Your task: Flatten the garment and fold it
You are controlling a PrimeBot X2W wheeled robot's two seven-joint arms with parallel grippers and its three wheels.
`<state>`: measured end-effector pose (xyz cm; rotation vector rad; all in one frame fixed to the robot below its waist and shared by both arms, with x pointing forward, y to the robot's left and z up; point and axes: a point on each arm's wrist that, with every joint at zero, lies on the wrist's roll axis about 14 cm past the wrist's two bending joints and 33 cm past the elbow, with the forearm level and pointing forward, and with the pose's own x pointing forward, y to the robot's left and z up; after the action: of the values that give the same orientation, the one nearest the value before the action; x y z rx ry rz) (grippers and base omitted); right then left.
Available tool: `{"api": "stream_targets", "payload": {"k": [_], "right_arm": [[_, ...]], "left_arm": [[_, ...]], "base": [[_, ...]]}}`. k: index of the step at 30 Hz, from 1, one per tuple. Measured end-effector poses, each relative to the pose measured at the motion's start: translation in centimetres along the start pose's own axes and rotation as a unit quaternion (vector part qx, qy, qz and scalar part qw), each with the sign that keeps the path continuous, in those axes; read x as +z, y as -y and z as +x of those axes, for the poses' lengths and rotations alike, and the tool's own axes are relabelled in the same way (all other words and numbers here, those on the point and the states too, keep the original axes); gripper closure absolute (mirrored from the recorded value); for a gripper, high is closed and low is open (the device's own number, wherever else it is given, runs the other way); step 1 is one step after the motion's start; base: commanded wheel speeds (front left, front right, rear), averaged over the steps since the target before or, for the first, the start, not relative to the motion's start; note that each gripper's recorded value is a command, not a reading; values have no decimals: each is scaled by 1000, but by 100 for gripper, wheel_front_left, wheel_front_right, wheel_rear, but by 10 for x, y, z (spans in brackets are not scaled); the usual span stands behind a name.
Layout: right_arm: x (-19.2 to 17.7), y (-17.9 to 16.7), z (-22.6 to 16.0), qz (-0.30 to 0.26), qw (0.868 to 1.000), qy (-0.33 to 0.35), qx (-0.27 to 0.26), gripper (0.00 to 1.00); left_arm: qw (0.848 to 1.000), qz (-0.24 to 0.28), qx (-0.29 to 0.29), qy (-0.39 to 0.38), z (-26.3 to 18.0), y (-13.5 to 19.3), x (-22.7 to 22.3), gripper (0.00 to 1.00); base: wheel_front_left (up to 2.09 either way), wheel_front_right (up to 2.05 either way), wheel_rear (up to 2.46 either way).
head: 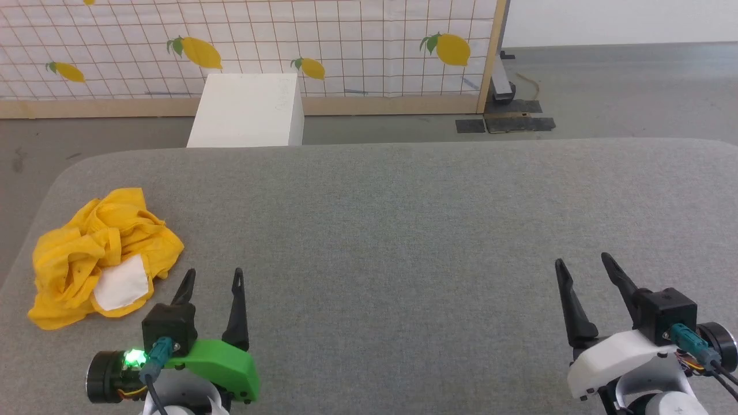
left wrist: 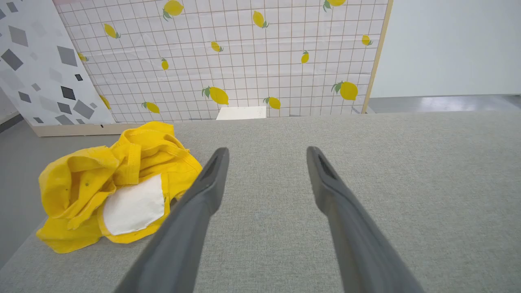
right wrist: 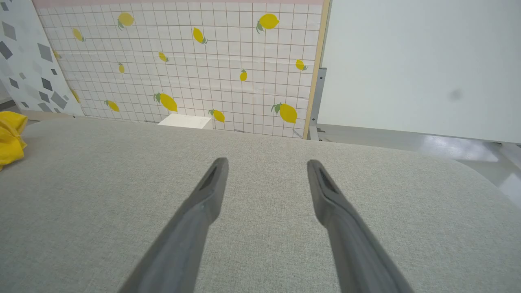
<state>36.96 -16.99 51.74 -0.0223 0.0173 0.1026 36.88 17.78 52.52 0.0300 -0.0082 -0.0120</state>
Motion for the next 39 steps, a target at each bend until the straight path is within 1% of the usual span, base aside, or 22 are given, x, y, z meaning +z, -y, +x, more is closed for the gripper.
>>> {"api": "stream_targets", "payload": {"k": [15, 33, 39], "right_arm": [[-3, 11, 1, 7, 1000, 4, -16, 0], [-4, 21, 9, 13, 999, 14, -30, 0], [-8, 20, 11, 17, 999, 13, -28, 0]], "left_arm": [[1000, -7, 4, 8, 0, -5, 0, 0], [999, -13, 27, 17, -3, -22, -2, 0], [999, -13, 35, 20, -5, -28, -2, 0]], "base": [[0, 0, 0], [0, 0, 0], [0, 0, 0]]}}
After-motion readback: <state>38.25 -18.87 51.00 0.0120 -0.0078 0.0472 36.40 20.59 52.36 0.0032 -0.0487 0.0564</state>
